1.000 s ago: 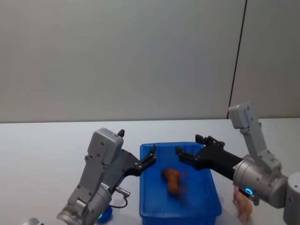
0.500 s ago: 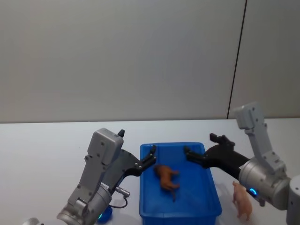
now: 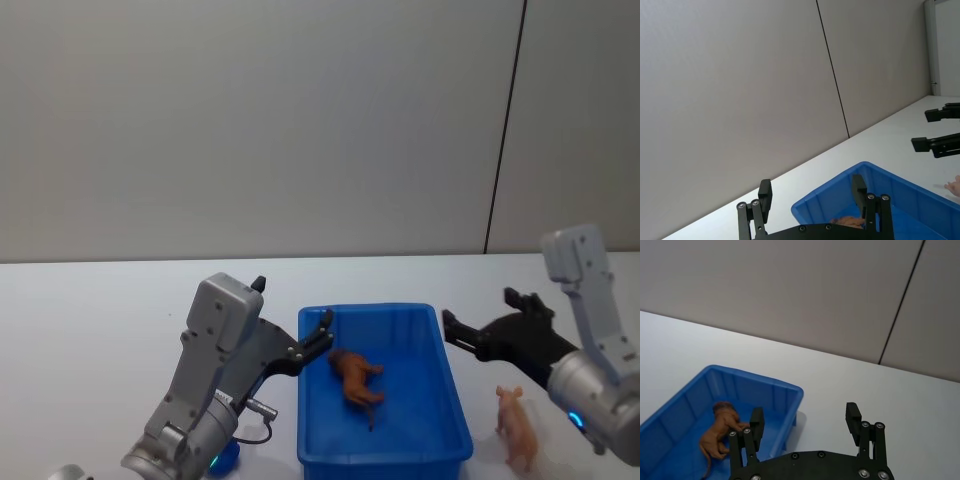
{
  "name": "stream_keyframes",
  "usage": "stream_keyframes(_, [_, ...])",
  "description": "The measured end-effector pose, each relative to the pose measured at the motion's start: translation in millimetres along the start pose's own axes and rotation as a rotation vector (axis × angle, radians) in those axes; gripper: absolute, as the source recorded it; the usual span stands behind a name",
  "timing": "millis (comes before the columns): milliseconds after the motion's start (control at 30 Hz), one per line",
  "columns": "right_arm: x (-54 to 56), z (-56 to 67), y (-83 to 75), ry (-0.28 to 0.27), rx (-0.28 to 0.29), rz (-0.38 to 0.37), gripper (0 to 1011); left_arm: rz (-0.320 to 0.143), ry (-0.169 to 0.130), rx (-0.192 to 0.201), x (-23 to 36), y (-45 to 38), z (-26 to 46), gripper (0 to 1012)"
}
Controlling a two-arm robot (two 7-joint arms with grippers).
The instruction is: Pick up the two dolls from the table and place them into the box.
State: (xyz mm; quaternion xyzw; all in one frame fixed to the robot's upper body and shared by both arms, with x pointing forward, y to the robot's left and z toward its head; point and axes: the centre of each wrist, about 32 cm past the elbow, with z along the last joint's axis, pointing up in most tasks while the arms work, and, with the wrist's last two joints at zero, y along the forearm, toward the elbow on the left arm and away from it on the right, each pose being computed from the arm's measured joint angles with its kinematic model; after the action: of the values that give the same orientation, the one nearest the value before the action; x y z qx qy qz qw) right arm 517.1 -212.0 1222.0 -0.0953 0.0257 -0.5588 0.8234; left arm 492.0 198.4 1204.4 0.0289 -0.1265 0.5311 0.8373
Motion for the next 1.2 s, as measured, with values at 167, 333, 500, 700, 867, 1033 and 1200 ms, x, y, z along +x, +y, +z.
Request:
stream_keyframes(167, [1.2, -3.6, -8.6, -0.001, -0.026, -0.042, 1001, 0.000, 0.000, 0.000, 0.0, 0.0, 0.0, 1001])
stream_keyframes(333, [2.0, -10.8, -18.6, -0.002, -0.057, -0.073, 1001, 0.000, 0.000, 0.000, 0.0, 0.0, 0.0, 1001])
stream_keyframes(500, [2.2, -18.0, -25.2, -0.002, -0.081, -0.085, 1001, 0.000, 0.000, 0.000, 0.0, 0.0, 0.0, 1001])
stream_keyframes(700, [2.0, -27.5, -32.4, 0.003, -0.109, -0.085, 1001, 0.000, 0.000, 0.000, 0.0, 0.0, 0.0, 1001])
stream_keyframes(867, [1.6, -35.5, -37.1, 0.011, -0.131, -0.079, 1001, 0.000, 0.000, 0.000, 0.0, 0.0, 0.0, 1001])
stream_keyframes(1033, [1.1, -42.4, -40.4, 0.019, -0.149, -0.072, 1001, 0.000, 0.000, 0.000, 0.0, 0.0, 0.0, 1001])
stream_keyframes(1200, [0.7, -50.9, -42.7, 0.030, -0.172, -0.065, 1001, 0.000, 0.000, 0.000, 0.0, 0.0, 0.0, 1001])
